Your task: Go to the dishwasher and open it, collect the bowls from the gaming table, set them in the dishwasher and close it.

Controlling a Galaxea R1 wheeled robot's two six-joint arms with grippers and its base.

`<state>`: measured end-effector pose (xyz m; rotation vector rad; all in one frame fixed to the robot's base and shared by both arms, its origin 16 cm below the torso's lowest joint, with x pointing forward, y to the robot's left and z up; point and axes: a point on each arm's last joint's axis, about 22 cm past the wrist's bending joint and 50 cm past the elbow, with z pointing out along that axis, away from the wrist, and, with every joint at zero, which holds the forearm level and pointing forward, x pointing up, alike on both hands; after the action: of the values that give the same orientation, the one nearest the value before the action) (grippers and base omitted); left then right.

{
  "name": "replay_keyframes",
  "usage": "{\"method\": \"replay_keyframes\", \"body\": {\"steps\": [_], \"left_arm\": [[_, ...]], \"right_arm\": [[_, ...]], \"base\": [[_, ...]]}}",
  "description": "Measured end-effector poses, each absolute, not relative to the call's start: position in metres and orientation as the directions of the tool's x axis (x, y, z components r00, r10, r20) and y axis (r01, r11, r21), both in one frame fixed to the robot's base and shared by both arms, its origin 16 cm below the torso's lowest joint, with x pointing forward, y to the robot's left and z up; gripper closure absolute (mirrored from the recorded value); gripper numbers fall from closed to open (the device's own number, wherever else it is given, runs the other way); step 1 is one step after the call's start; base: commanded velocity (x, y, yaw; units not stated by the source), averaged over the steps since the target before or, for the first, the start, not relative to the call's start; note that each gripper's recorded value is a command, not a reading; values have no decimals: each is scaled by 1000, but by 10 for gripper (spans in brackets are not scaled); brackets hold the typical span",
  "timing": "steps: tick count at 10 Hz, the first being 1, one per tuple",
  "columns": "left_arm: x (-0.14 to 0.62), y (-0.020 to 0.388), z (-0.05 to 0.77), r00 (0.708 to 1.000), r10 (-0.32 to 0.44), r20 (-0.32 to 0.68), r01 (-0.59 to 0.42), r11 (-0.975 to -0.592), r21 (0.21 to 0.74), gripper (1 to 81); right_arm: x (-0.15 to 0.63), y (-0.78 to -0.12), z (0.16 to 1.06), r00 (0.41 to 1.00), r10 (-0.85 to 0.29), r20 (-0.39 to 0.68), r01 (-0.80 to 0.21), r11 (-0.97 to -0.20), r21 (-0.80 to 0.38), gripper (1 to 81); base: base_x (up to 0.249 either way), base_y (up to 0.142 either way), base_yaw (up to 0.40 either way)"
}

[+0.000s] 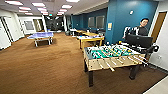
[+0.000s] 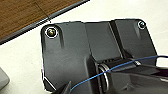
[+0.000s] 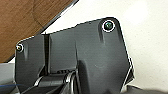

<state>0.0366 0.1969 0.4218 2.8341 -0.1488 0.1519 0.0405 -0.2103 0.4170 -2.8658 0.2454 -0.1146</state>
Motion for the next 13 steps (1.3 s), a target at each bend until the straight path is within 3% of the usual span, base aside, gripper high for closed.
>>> {"method": "replay_keyframes", "body": {"steps": [13], "left_arm": [[34, 196, 422, 989, -87, 116, -118, -950, 290, 10]], "right_arm": [[35, -208, 417, 983, -177, 50, -158, -950, -269, 10]], "base": [[0, 0, 191]]}}
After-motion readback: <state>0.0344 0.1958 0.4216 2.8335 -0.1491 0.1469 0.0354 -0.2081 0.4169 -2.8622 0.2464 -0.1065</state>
